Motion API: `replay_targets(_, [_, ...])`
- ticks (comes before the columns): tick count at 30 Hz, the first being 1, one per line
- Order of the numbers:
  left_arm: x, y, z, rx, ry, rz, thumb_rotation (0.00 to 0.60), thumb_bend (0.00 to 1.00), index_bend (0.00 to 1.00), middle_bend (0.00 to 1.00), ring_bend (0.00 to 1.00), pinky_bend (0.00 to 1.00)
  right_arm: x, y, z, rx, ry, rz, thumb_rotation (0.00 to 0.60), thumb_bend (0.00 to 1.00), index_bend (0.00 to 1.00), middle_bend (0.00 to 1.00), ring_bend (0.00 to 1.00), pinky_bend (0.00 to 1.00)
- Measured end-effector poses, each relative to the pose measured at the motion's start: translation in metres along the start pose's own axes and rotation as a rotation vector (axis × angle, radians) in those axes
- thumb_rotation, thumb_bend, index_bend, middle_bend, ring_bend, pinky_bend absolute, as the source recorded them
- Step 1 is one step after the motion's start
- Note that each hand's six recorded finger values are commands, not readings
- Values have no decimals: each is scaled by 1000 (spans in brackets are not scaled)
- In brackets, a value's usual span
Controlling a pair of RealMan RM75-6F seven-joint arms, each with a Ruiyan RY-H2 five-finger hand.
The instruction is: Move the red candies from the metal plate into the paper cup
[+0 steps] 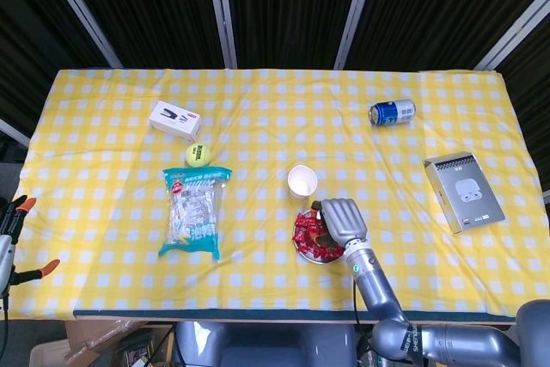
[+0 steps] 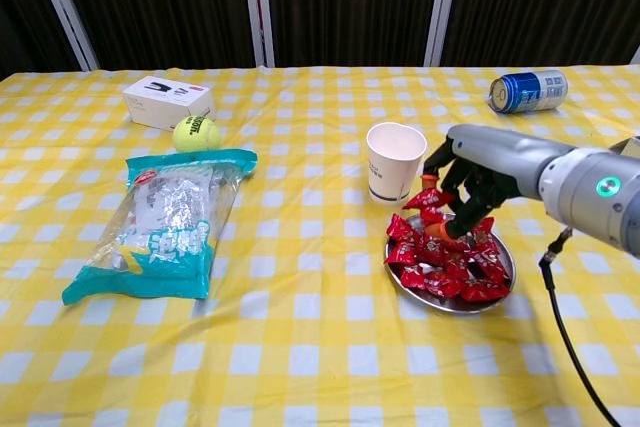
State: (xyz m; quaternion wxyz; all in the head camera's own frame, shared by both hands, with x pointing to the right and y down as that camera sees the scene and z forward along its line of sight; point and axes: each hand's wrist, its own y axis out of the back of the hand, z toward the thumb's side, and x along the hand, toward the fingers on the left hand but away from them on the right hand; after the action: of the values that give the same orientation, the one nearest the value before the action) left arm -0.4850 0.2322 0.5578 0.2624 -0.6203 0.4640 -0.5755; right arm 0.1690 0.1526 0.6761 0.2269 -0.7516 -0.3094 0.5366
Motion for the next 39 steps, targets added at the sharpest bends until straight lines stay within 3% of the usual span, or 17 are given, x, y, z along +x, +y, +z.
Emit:
replay_targets(7, [2, 0, 1, -2, 6, -3, 600, 9, 0, 0, 0, 0, -10, 34, 11, -4, 11, -60, 600, 560, 651, 745, 842, 999])
replay_targets(13, [3, -1, 2, 0, 12, -5, 600, 9, 0, 0, 0, 0, -26, 49, 20, -16, 9, -70, 600, 560, 651, 745, 842, 998])
replay_targets(21, [6, -3, 2, 0, 23, -9, 600, 9, 0, 0, 0, 0, -49, 56, 25, -11, -2, -71, 600, 560, 648, 745, 842, 999])
replay_targets(26, [7, -3, 3, -4, 29, -13, 600, 10, 0, 0, 0, 0, -65, 58, 23, -7, -24, -74, 600, 555, 571, 746, 842, 999])
replay_targets(39, [6, -4, -3, -16, 46, -30, 600, 9, 0, 0, 0, 0, -80, 46, 20, 12, -44, -35, 600, 369, 413, 745, 842, 998])
